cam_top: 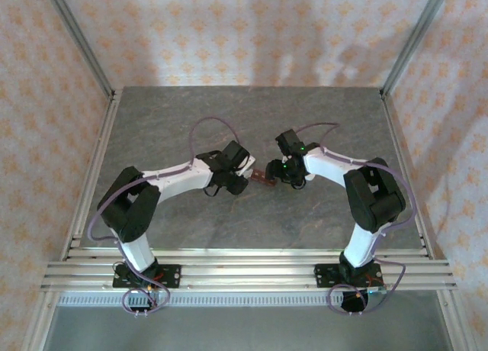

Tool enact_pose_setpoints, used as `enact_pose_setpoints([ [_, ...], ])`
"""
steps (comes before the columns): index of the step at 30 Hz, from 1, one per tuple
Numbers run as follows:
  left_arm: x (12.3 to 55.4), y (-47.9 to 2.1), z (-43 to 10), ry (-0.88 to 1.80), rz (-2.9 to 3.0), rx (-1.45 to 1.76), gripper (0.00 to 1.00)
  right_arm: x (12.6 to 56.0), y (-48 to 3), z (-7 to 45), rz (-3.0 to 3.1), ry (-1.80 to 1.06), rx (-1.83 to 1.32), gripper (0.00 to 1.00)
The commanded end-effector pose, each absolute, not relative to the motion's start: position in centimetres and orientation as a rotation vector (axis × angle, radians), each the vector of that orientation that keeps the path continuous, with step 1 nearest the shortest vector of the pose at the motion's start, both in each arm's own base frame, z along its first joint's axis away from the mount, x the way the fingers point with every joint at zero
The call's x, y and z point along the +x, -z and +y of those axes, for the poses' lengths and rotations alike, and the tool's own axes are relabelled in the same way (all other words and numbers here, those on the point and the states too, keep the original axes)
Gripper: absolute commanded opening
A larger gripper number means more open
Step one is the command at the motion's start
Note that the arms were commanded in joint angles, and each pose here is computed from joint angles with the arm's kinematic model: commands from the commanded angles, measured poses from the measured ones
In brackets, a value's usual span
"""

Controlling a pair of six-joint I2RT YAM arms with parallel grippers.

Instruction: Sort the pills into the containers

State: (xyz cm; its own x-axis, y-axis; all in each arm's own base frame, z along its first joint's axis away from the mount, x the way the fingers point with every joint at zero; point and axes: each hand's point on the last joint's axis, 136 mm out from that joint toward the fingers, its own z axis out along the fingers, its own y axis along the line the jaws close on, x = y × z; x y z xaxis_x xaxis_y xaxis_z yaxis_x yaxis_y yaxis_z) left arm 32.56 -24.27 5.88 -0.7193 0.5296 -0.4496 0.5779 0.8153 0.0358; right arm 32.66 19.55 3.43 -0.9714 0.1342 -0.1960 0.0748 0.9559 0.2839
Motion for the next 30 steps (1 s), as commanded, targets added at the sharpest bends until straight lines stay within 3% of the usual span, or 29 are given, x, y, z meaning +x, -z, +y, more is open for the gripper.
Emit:
enact_pose_setpoints([
  [1,33.9,-8.1,-25.0,0.214,2.434,0.744,0.00,32.4,-2.9,18.7,2.929,-0.302,0.147,0.72],
  [17,35.6,-16.3,-26.8,0.437,2.038,0.577,0.00,34.5,-9.0,17.9,2.831,-0.268,0.167,0.75],
  [30,35.7,-25.1,-26.5,0.526,1.639,0.513,0.00,38.2,-15.7,13.6,2.781,-0.304,0.316,0.76],
])
